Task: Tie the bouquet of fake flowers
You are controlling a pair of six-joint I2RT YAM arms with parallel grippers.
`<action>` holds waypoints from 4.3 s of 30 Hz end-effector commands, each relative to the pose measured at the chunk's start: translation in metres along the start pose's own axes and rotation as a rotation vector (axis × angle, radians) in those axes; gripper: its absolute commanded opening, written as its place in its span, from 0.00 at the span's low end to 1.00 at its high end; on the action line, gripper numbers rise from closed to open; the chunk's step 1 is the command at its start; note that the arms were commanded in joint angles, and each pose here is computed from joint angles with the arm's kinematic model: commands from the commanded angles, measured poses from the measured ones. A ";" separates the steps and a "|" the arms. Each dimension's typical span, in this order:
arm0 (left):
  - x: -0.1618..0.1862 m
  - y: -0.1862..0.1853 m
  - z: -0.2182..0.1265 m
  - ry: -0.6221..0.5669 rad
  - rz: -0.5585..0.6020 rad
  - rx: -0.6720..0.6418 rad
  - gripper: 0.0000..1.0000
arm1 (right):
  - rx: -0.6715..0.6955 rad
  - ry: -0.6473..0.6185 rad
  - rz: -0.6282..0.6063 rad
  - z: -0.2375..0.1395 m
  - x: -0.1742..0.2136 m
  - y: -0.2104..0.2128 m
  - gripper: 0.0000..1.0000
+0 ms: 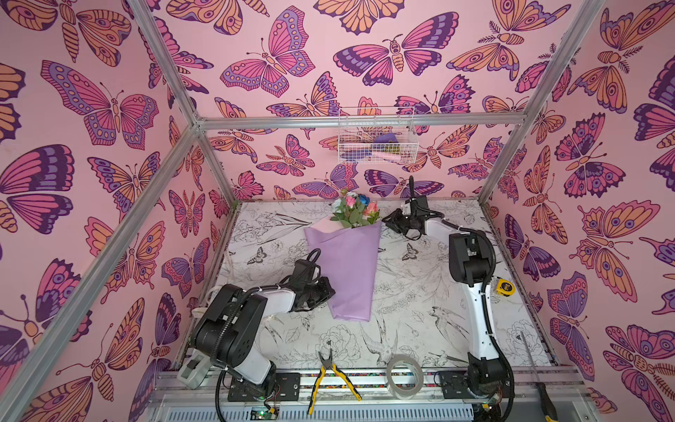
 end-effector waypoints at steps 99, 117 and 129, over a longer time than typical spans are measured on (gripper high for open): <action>-0.041 -0.038 -0.057 -0.254 0.094 -0.080 0.42 | 0.675 0.147 -0.137 -0.179 0.115 -0.079 0.00; -0.035 -0.037 -0.068 -0.269 0.092 -0.064 0.44 | 0.853 0.156 -0.169 -0.228 0.078 -0.090 0.74; -0.029 -0.037 -0.082 -0.300 0.093 -0.050 0.53 | 0.870 0.092 -0.151 -0.264 0.107 -0.065 0.78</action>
Point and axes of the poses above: each gripper's point midway between its finger pads, its own z axis out along the fingers, its own y axis along the line the jaws close on, x = y × z, the point moved 9 cm from there along -z, back along the fingers, and after that the axes turned 10 degrees about -z, right-handed, at the moved point
